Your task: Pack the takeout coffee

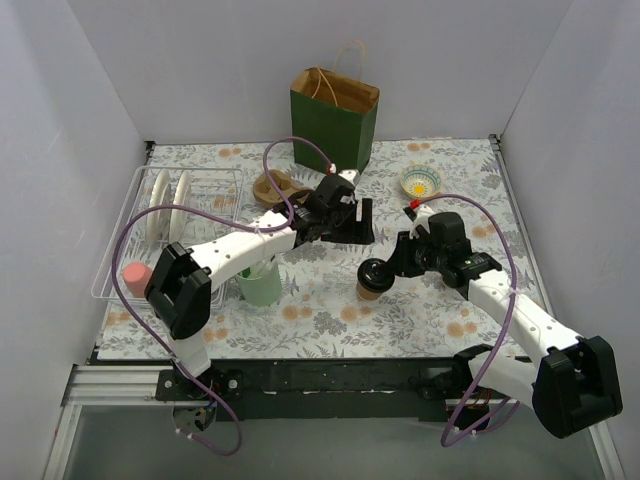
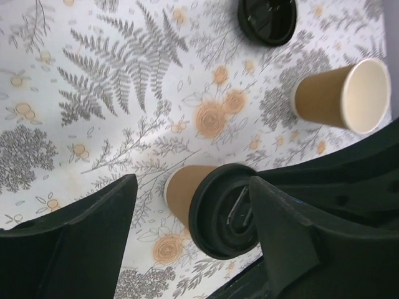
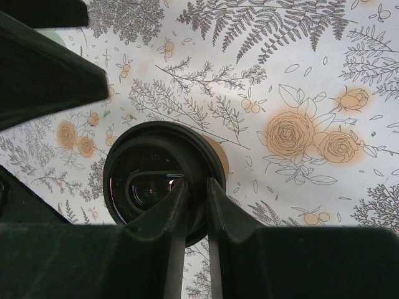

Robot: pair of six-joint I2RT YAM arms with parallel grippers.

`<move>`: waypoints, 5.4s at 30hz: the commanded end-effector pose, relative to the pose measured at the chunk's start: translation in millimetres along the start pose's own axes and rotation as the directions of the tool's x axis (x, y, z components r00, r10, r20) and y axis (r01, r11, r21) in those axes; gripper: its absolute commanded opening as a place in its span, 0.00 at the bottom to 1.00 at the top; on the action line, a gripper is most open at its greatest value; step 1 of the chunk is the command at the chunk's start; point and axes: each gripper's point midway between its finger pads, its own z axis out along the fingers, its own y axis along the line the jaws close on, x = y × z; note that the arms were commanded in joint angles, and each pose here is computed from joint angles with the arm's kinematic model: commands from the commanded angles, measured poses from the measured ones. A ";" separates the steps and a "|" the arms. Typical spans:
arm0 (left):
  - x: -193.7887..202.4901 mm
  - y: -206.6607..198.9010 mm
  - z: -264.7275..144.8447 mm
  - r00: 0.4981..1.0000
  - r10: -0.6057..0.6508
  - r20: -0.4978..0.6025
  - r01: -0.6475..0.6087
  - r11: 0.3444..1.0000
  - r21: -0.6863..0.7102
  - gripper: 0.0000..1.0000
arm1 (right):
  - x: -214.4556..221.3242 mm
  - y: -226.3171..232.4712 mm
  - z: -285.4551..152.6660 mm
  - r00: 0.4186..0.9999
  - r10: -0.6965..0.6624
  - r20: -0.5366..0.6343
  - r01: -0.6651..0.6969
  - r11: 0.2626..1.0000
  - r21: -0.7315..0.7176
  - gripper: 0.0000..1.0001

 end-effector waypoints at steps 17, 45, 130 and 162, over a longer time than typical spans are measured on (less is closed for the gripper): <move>-69.7 1.8 -168.1 0.937 0.074 0.341 -0.060 0.997 -0.053 0.98 | -47.8 -55.3 -30.4 0.998 -0.063 -0.016 0.064 0.909 0.412 0.01; -59.9 43.1 -212.5 0.907 0.125 0.401 -0.044 0.978 -0.205 0.98 | -81.9 -74.7 -64.0 0.996 -0.013 0.091 -0.038 0.846 0.532 0.44; -148.0 94.6 -226.3 0.833 0.013 0.553 0.203 0.923 -0.328 0.91 | -320.0 30.5 -67.9 0.796 -0.072 0.602 -0.066 0.977 0.203 0.01; -131.9 92.4 -265.9 0.850 0.113 0.515 0.092 0.930 -0.355 0.92 | -130.6 72.6 -86.6 0.891 0.318 0.323 -0.275 0.946 -0.173 0.01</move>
